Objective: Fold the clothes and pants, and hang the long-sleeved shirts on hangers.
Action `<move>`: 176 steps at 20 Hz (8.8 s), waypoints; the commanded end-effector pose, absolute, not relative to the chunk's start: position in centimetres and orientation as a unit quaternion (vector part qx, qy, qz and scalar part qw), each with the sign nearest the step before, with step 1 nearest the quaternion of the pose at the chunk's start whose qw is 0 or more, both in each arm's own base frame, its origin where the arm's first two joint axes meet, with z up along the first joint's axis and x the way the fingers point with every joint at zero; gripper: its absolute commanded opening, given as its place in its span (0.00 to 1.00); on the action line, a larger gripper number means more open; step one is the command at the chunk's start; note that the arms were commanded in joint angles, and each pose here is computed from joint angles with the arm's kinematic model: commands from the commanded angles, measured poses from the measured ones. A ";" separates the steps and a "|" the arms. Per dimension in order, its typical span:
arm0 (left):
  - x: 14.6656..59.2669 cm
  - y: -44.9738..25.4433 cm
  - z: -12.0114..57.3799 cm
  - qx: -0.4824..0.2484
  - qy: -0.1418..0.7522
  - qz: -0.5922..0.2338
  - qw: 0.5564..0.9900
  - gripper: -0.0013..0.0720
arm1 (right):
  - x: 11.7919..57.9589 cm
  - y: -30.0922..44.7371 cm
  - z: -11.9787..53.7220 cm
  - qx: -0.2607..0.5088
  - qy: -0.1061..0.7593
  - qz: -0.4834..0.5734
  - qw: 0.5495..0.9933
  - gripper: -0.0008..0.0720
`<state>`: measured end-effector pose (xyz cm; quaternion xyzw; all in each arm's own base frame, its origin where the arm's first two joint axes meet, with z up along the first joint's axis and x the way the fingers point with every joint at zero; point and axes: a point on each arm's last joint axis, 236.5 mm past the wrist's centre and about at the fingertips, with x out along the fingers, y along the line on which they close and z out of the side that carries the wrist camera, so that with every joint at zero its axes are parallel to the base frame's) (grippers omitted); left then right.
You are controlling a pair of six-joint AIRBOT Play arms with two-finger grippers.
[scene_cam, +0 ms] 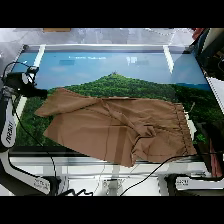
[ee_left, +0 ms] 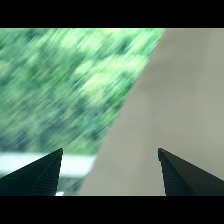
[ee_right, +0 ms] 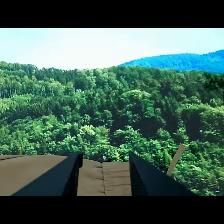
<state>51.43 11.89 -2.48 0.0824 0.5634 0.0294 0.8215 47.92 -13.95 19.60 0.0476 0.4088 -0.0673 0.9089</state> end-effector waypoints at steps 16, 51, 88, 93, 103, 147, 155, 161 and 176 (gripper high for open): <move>56.1 9.0 -9.2 -0.051 0.544 -0.020 0.837 0.88 | 48.5 -14.2 20.2 0.046 0.392 -0.070 0.916 0.46; 67.2 6.2 17.9 0.194 0.098 0.031 0.976 0.03 | 48.8 -15.7 19.8 0.026 0.391 -0.093 0.915 0.22; 43.0 13.5 -2.8 -0.155 0.475 0.085 0.862 0.64 | 50.2 -16.1 18.7 0.026 0.386 -0.092 0.917 0.06; 45.8 12.7 -6.0 -0.219 0.522 0.052 0.822 0.81 | 50.2 -16.1 18.7 0.026 0.386 -0.092 0.917 0.06; 46.7 14.0 -8.9 -0.199 0.528 0.069 0.823 0.89 | 50.3 -16.1 18.7 0.027 0.386 -0.092 0.918 0.06; 46.3 19.7 -0.4 0.157 0.554 -0.079 0.814 0.03 | 40.4 -17.7 5.7 0.143 0.598 -0.014 0.788 0.04; 48.4 18.6 0.2 0.178 0.528 -0.079 0.827 0.03 | 35.5 -14.7 -4.5 0.363 0.594 0.073 0.714 0.25; 48.7 17.8 0.0 0.182 0.527 -0.086 0.826 0.03 | 37.9 -14.6 -8.7 0.432 0.552 0.050 0.711 0.74; 52.6 17.0 1.9 0.221 0.464 -0.064 0.856 0.03 | 43.0 -7.3 -10.5 0.328 0.556 0.164 0.746 0.39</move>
